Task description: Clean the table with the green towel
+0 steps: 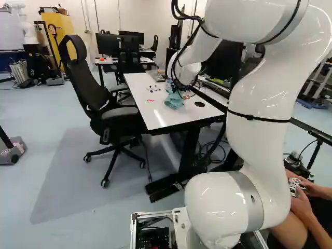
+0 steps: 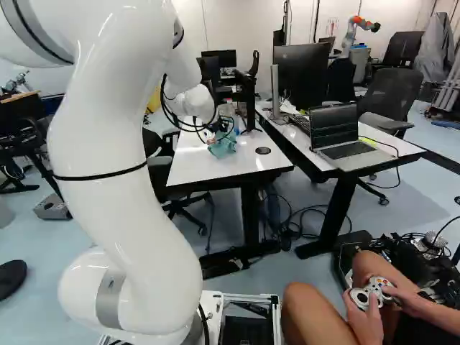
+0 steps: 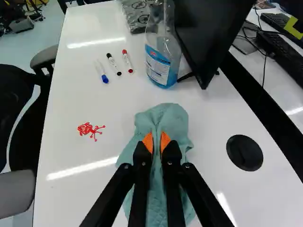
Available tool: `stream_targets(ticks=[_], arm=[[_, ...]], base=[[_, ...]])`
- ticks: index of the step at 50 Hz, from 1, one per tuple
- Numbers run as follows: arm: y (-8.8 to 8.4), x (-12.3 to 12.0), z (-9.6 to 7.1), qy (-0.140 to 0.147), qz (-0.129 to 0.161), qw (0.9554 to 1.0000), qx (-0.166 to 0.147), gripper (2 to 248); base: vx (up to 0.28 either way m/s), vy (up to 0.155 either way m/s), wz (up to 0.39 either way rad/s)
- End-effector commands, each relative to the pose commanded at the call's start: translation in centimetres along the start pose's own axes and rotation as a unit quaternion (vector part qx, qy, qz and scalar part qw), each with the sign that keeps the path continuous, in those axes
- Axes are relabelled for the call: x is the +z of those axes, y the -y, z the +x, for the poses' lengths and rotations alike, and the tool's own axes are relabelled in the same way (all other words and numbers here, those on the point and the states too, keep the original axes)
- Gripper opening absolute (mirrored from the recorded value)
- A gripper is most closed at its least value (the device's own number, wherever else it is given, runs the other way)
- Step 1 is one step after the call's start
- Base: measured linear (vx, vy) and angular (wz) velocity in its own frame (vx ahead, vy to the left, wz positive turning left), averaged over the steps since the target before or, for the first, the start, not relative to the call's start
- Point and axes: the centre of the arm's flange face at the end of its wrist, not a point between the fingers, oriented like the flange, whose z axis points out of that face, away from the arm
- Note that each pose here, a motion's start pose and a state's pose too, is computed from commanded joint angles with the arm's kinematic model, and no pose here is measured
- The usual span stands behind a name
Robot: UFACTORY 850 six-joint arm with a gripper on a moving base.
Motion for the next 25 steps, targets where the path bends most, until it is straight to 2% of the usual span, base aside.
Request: stream_targets(ticks=[25], arm=[[2.4,3.1,2.4,-0.010,0.014,0.9998,-0.013,39]], base=[[0.000,0.000,0.000]])
